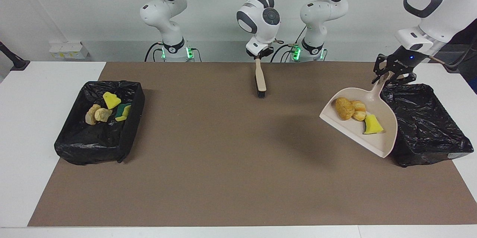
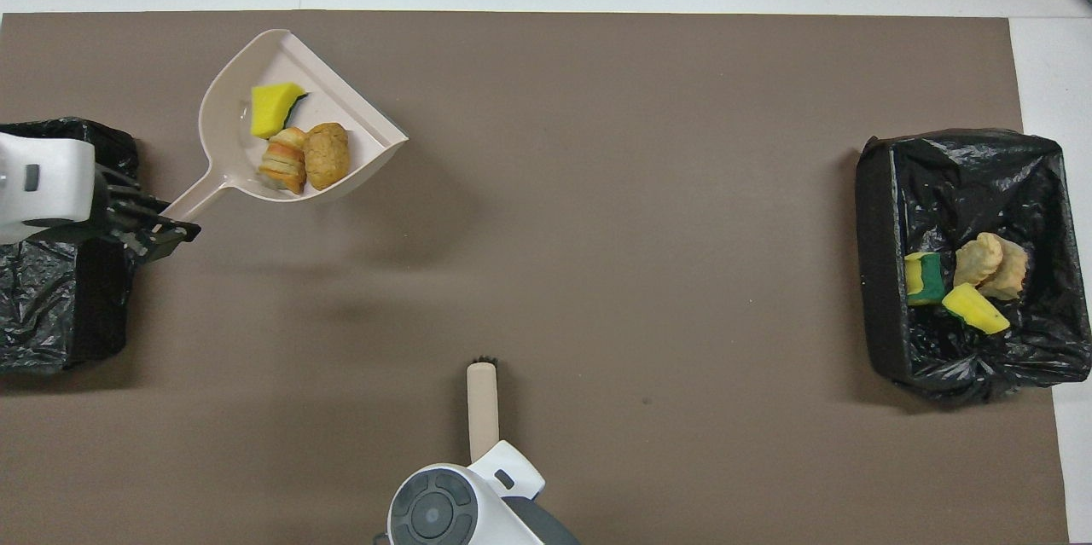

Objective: Sweep and dump trash in bin

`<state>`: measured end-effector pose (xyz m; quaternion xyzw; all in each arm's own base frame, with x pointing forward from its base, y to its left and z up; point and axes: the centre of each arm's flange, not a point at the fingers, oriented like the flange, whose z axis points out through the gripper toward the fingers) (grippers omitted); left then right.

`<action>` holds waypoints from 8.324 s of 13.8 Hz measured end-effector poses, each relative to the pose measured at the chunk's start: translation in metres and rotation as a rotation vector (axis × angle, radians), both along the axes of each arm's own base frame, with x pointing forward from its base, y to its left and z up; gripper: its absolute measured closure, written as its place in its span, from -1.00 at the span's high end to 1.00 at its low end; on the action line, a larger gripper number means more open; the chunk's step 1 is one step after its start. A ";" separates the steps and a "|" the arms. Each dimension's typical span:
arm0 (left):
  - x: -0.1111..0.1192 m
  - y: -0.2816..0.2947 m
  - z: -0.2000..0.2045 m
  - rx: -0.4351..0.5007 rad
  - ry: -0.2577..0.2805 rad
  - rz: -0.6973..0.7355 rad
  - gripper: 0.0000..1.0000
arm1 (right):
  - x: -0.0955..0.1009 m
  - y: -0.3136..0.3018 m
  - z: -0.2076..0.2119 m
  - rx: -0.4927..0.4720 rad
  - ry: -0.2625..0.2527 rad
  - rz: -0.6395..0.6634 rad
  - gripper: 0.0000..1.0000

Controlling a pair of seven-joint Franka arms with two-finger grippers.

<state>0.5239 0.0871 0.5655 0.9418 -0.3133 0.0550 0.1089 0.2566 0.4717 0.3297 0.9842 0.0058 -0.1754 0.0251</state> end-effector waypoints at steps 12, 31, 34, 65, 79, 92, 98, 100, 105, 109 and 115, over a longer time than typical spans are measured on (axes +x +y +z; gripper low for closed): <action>-0.047 0.185 0.034 0.267 0.004 0.215 -0.37 | 0.048 -0.006 0.019 0.068 -0.008 -0.067 0.78; -0.034 0.225 0.009 0.847 0.311 -0.415 -0.37 | 0.251 -0.346 0.291 0.028 -0.363 -0.307 1.00; -0.029 0.224 0.011 0.901 0.336 -0.501 -0.37 | 0.260 -0.364 0.309 -0.024 -0.380 -0.257 1.00; -0.019 -0.260 0.027 0.346 0.096 0.302 -0.37 | 0.282 -0.437 0.319 -0.021 -0.377 -0.223 1.00; -0.073 -0.469 -0.194 0.155 0.070 0.457 -0.37 | 0.282 -0.438 0.319 -0.021 -0.377 -0.223 1.00; -0.081 -0.472 -0.208 0.171 0.101 0.557 0.18 | 0.282 -0.438 0.319 -0.020 -0.377 -0.223 1.00; -0.056 -0.450 -0.169 0.150 0.087 0.616 1.00 | 0.282 -0.435 0.319 -0.018 -0.379 -0.218 1.00; -0.029 -0.420 -0.144 0.123 0.071 0.673 1.00 | 0.282 -0.434 0.319 -0.018 -0.379 -0.218 1.00; -0.001 -0.319 -0.083 0.164 0.081 0.636 1.00 | 0.282 -0.436 0.319 -0.018 -0.379 -0.220 1.00; 0.008 -0.234 -0.033 0.188 0.087 0.610 1.00 | 0.282 -0.436 0.319 -0.018 -0.379 -0.221 1.00; 0.019 -0.150 0.053 0.188 0.065 0.601 1.00 | 0.283 -0.437 0.319 -0.018 -0.381 -0.223 1.00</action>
